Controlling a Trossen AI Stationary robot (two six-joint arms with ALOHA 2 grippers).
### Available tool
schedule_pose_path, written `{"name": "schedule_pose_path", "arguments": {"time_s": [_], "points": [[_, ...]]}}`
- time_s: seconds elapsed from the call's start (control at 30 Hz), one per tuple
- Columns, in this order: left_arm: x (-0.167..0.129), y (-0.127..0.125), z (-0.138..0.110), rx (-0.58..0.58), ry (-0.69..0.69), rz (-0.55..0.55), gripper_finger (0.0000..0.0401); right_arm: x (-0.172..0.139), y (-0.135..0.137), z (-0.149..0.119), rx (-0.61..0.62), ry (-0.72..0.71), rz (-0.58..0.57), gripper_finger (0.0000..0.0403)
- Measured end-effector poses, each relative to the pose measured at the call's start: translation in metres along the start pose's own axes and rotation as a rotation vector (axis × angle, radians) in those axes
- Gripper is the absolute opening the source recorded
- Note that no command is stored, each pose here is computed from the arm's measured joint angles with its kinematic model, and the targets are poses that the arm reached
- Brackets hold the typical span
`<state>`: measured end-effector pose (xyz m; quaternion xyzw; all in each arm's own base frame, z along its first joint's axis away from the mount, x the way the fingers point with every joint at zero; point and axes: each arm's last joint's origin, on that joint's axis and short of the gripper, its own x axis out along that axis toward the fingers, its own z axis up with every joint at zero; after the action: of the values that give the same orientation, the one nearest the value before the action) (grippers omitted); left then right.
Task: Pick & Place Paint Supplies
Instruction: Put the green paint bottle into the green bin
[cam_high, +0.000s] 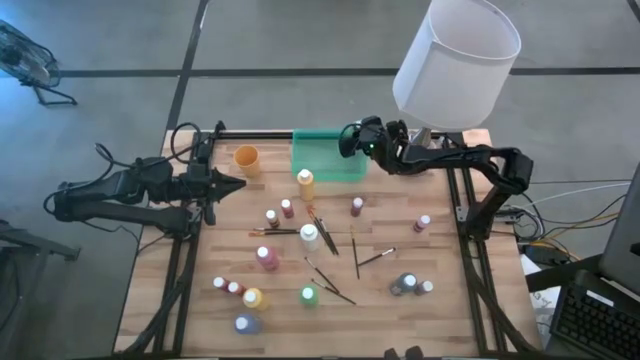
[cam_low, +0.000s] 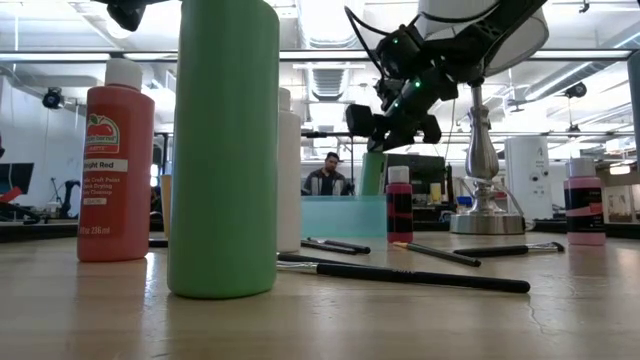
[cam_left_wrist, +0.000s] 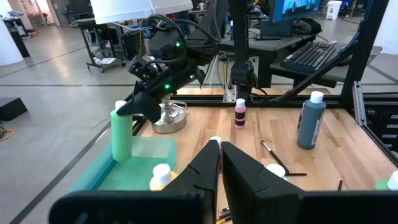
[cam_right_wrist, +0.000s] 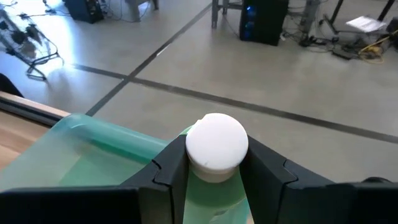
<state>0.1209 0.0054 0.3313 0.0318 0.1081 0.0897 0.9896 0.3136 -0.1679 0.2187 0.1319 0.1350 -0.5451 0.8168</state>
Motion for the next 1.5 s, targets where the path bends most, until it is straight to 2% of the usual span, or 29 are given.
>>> {"name": "schedule_pose_path", "arguments": {"time_s": [0.43,0.87,1.07,1.27,1.5], "points": [[0.000,0.000,0.000,0.000,0.000,0.000,0.0023,0.020,-0.003,-0.011,-0.009,0.051,0.009,0.0112],[0.000,0.000,0.000,0.000,0.000,0.000,0.0023,0.022,-0.010,-0.009,-0.025,0.076,-0.005,0.0113],[0.000,0.000,0.000,0.000,0.000,0.000,0.0023,0.026,-0.009,0.004,-0.048,0.118,0.019,0.0112],[0.000,0.000,0.000,0.000,0.000,0.000,0.0023,0.027,-0.008,0.023,-0.071,0.162,-0.008,0.0114],[0.000,0.000,0.000,0.000,0.000,0.000,0.0023,0.031,-0.007,0.023,-0.047,0.174,0.005,0.0112]]}}
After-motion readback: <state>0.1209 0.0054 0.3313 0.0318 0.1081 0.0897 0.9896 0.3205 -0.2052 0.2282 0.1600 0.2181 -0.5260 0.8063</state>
